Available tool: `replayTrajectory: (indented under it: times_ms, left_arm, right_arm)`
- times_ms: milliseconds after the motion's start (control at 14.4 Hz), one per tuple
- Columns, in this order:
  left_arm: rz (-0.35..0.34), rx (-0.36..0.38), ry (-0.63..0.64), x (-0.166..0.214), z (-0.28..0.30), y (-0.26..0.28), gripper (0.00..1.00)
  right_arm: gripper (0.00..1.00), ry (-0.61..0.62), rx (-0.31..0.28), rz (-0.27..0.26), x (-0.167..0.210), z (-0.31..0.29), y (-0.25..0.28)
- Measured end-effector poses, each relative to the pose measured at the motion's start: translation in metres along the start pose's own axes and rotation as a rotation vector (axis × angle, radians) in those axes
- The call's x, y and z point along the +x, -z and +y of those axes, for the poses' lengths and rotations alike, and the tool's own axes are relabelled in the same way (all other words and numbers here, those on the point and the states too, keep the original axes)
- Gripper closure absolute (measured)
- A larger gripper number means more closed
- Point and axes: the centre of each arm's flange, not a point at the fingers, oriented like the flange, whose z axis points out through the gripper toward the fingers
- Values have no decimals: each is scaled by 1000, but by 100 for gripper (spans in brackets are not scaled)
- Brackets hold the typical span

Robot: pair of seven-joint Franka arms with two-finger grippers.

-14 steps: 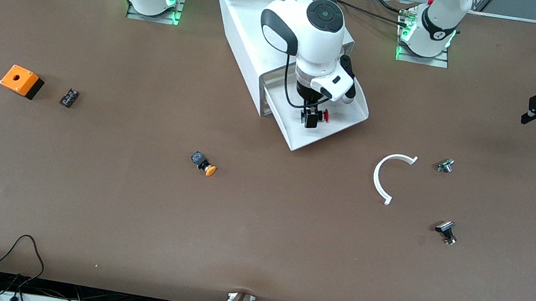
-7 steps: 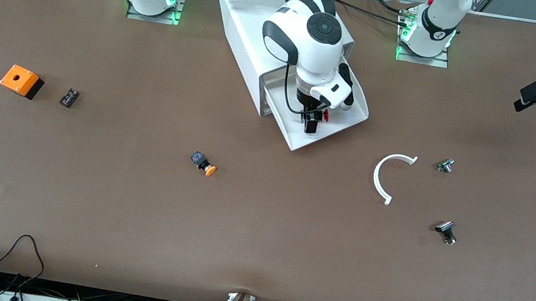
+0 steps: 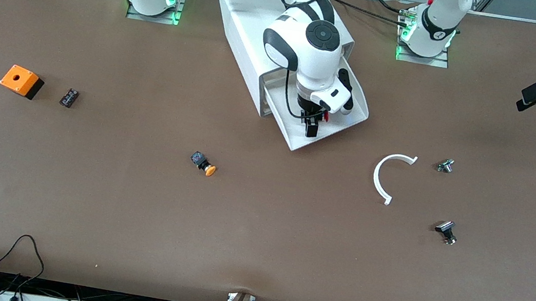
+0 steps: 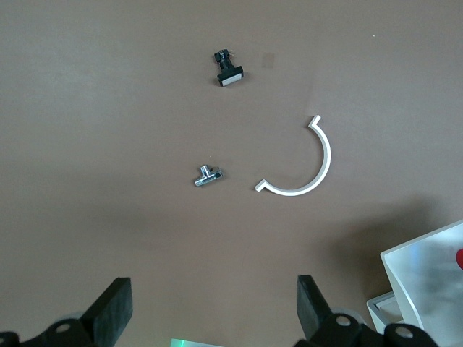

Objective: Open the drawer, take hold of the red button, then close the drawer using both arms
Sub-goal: 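Grasp the red push button in the drawer with the right gripper, then lift the red button out and carry it over the table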

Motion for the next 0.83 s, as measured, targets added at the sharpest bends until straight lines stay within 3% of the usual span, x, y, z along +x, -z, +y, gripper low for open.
replayTrajectory:
  times_ms: [138,277,346,485,831]
  left_arm:
    - [4,0,3,0,0,2,0]
    - [8,-1,9,1,-3,4,0]
    - [13,-2,13,1,-5,6,0]
    - [24,-4,11,3,-5,12,0]
    - [-3,-9,11,22,-5,19,0]
  right_arm:
    - [39,0,-2,2,0,1,1]
    - [56,-1,-15,15,2,3,5]
    - [56,-2,-24,23,3,4,7]
    - [66,-26,-35,34,4,7,14]
    - [67,-80,-46,57,-3,17,42]
